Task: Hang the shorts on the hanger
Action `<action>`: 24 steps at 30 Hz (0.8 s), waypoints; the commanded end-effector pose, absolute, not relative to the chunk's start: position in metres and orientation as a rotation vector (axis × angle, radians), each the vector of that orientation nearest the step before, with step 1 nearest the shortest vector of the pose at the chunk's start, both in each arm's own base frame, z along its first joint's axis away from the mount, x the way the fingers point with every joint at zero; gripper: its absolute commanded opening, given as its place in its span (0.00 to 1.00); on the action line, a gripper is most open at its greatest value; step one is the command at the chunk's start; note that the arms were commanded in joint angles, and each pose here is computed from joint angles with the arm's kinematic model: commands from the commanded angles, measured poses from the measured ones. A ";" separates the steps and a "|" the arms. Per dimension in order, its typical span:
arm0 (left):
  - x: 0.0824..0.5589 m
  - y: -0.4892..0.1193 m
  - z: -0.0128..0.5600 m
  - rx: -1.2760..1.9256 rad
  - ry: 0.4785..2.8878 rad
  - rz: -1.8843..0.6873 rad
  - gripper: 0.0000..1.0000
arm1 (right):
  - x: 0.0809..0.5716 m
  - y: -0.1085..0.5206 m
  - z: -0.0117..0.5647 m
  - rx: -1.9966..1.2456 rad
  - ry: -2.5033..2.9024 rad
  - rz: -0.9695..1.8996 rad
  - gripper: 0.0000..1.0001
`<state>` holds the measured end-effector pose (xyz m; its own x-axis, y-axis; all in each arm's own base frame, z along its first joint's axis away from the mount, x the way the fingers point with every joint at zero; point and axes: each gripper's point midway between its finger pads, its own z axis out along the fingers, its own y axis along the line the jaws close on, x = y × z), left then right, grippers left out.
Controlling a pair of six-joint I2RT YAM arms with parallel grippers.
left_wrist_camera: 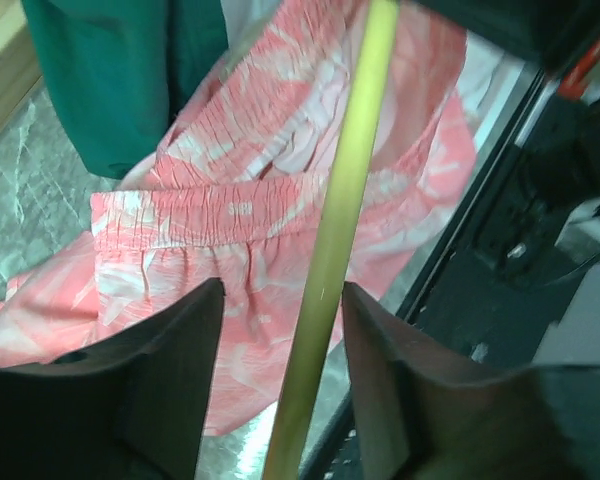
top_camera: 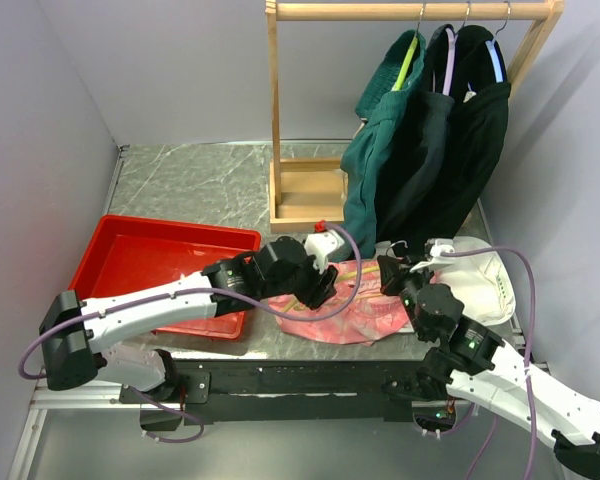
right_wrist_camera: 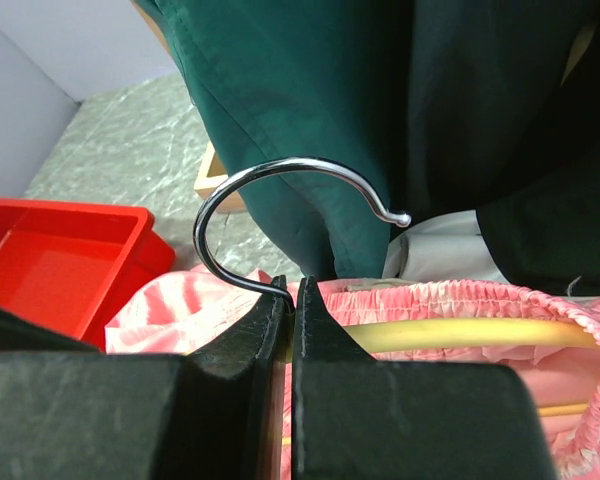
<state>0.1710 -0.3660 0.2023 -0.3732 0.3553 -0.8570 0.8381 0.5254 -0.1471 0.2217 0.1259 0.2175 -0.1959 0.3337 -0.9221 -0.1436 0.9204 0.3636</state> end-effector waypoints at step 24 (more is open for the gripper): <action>0.322 -0.300 0.198 -0.223 2.444 -0.525 0.40 | 0.216 0.124 0.210 0.204 1.696 0.501 0.00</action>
